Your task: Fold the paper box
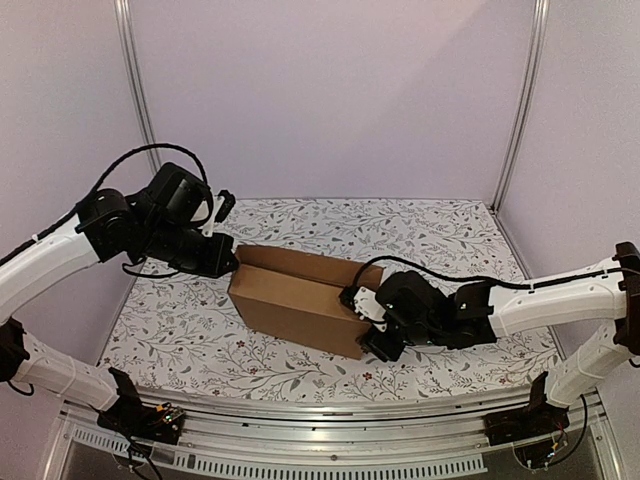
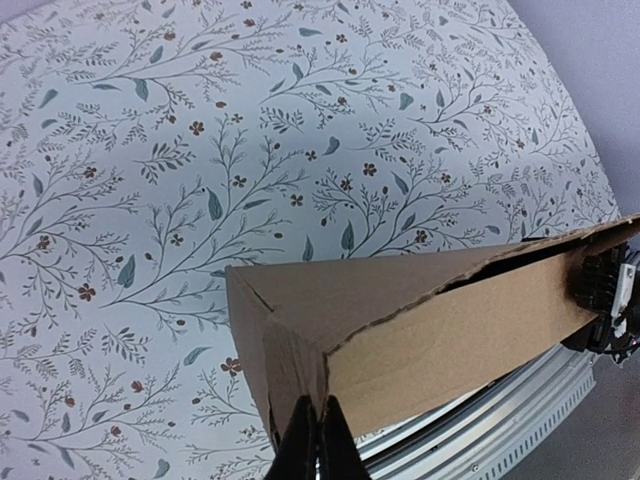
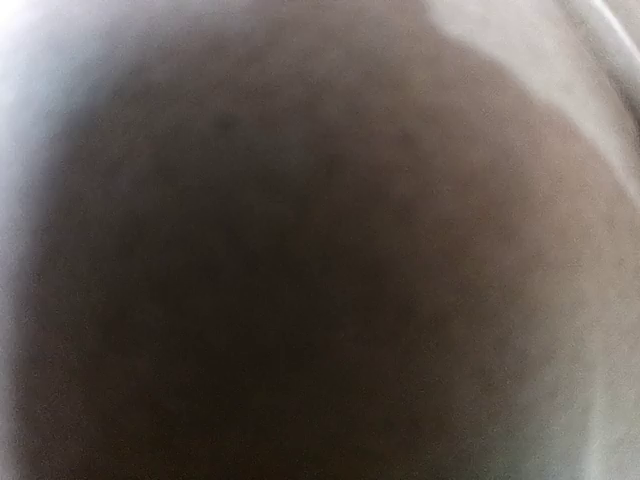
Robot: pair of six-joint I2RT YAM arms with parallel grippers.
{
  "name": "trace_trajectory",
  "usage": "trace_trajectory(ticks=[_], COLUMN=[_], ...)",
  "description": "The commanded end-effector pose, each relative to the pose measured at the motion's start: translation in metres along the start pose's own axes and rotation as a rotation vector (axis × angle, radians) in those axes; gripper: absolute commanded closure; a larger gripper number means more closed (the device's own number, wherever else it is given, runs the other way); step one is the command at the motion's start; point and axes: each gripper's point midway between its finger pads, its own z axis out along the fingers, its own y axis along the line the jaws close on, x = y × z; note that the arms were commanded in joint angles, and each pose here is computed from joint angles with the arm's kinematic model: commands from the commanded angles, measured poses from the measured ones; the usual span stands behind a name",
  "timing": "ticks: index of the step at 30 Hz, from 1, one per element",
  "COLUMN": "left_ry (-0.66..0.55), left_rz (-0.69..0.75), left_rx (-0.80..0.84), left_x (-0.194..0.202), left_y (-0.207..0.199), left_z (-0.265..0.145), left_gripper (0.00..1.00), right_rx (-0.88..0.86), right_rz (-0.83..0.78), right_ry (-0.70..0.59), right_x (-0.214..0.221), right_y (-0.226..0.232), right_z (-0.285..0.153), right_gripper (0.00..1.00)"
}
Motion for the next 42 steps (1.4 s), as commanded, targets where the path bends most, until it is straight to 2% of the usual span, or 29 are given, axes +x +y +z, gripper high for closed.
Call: trace_trajectory(ticks=[1, 10, 19, 27, 33, 42], left_ry=[0.022, -0.01, -0.024, -0.045, -0.066, -0.05], left_rz=[0.061, 0.078, 0.046, -0.048, -0.065, -0.069], left_rx=[0.129, 0.054, 0.092, 0.172, 0.156, 0.161], left_x=[0.002, -0.003, -0.011, -0.019, -0.027, -0.018], left_y=[-0.026, -0.009, -0.008, -0.011, -0.002, 0.004], left_z=[-0.013, -0.021, -0.026, -0.029, -0.034, -0.016], left_gripper=[1.0, 1.0, 0.99, 0.98, 0.97, 0.96], right_rx=[0.078, 0.065, 0.068, 0.071, 0.074, 0.065], right_rz=[0.027, 0.059, 0.062, 0.07, 0.078, 0.07], right_ry=[0.23, 0.255, 0.273, 0.292, 0.293, 0.284], right_x=[0.059, 0.059, 0.061, 0.066, 0.066, 0.062], right_y=[-0.016, -0.015, -0.015, -0.014, -0.014, -0.014], right_z=[0.0, -0.009, -0.007, -0.003, -0.005, -0.009], right_gripper=[0.56, 0.57, 0.57, 0.57, 0.57, 0.57])
